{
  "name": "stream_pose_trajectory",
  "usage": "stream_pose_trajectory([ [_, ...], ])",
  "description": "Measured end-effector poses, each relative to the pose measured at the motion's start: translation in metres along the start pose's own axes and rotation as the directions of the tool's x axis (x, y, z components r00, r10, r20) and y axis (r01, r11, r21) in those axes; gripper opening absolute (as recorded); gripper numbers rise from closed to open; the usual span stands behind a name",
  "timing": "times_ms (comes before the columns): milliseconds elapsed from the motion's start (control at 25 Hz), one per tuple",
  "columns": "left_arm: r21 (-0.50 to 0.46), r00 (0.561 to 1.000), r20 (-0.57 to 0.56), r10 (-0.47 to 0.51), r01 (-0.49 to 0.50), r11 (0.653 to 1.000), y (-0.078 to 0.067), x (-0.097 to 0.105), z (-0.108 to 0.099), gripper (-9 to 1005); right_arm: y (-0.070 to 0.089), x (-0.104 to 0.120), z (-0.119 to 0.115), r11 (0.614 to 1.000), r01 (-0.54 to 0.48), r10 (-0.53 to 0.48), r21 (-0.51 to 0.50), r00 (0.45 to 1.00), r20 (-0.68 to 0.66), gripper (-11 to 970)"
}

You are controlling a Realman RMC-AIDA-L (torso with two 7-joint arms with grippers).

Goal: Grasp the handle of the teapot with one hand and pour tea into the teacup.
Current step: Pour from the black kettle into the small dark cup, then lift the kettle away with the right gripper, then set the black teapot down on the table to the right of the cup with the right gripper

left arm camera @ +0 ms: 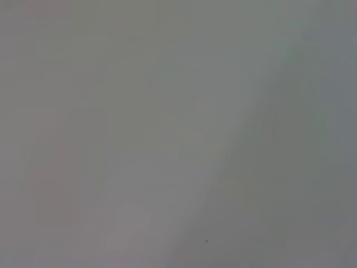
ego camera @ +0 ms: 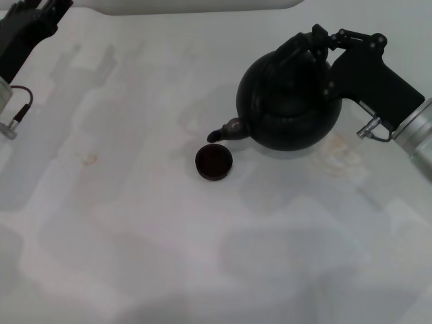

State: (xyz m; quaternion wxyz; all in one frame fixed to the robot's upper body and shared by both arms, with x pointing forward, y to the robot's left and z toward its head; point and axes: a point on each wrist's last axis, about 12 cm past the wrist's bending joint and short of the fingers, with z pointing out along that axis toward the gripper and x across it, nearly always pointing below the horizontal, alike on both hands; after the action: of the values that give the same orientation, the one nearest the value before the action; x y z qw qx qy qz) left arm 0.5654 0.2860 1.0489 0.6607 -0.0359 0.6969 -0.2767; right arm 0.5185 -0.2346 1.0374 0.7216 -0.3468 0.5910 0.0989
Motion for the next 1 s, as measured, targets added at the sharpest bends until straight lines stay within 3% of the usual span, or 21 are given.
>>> stream_pose_trajectory([
  [200,0.003,1.0,0.001,0.003,-0.003,1.0,0.0,0.0,0.0,774,-0.008,0.001,-0.006,0.978,-0.205,0.204,0.044,0.979,0.015,113],
  [400,0.003,1.0,0.0,0.004,-0.004,1.0,0.0,0.0,0.0,774,-0.019,0.01,-0.033,0.933,-0.344,0.343,0.107,0.939,0.029,120],
  [720,0.001,1.0,-0.004,0.004,-0.004,1.0,0.0,0.001,-0.001,775,-0.018,0.025,-0.072,0.902,-0.381,0.391,0.204,0.92,-0.009,131],
  [1000,0.002,1.0,-0.004,0.005,-0.005,1.0,0.0,0.001,0.0,774,-0.016,0.031,-0.074,0.899,-0.38,0.4,0.219,0.915,-0.055,141],
])
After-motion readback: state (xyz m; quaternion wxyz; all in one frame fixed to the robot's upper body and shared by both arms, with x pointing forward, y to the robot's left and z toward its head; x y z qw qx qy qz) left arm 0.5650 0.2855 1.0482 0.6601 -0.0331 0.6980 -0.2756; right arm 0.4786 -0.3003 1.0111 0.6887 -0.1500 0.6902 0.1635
